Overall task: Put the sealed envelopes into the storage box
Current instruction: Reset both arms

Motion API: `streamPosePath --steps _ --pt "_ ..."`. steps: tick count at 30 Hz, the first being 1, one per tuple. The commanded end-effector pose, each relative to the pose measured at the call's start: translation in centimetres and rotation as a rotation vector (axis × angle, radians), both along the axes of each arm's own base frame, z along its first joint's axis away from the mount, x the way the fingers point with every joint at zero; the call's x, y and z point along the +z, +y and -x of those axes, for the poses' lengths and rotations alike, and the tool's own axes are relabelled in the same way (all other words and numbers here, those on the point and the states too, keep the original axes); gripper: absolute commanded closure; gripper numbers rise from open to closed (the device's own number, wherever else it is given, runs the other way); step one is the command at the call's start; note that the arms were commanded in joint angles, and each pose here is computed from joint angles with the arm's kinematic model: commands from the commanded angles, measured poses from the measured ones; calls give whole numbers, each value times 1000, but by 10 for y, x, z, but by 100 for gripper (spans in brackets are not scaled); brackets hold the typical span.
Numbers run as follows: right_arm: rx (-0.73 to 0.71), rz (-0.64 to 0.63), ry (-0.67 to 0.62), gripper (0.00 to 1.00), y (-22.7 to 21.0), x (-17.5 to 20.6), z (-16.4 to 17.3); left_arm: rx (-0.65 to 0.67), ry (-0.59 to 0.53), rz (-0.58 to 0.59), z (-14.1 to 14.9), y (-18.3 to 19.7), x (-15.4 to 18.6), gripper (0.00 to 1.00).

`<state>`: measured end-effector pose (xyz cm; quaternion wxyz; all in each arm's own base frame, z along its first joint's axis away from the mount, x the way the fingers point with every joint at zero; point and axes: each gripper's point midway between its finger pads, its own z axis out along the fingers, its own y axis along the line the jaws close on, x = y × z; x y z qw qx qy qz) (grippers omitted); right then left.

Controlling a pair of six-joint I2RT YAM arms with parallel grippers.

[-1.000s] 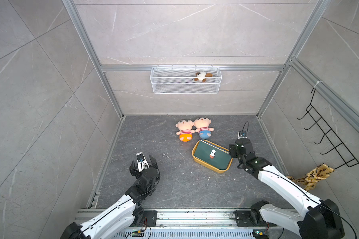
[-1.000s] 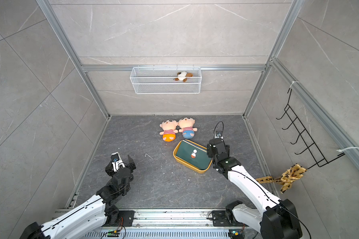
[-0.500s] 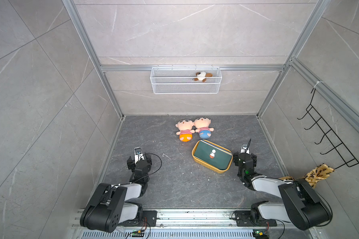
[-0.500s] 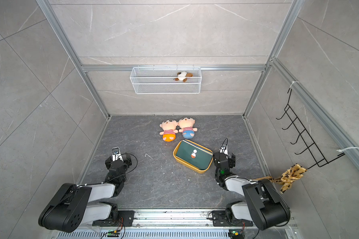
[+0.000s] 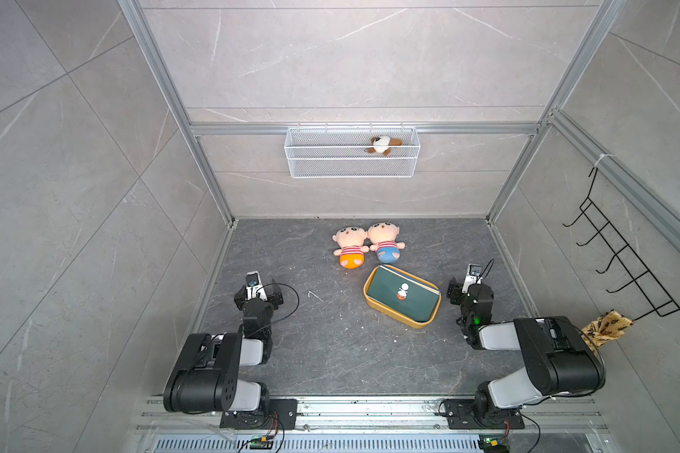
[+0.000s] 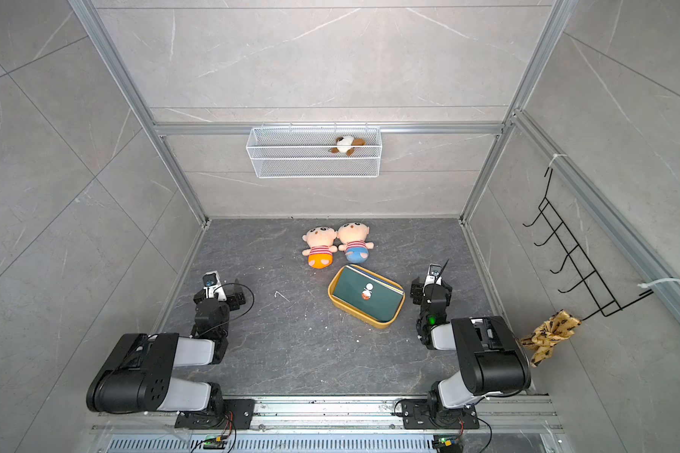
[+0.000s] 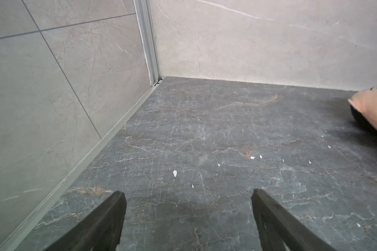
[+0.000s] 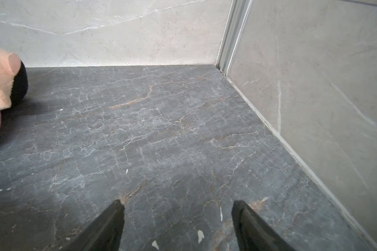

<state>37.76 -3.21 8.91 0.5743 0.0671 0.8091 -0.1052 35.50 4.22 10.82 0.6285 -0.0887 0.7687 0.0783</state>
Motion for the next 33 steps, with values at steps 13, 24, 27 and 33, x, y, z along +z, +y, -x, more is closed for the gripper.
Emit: streamPosePath --steps 13,24,27,33 --pt "35 -31 -36 1 6 7 -7 -23 -24 114 -12 9 3 2" --pt "35 -30 -34 1 6 7 -8 -24 -24 114 -12 9 3 2" --pt "35 -31 -35 1 6 7 -8 -22 -24 115 -12 9 3 2" --pt "34 -31 -34 1 5 7 -7 -21 -12 115 -14 9 1 2"
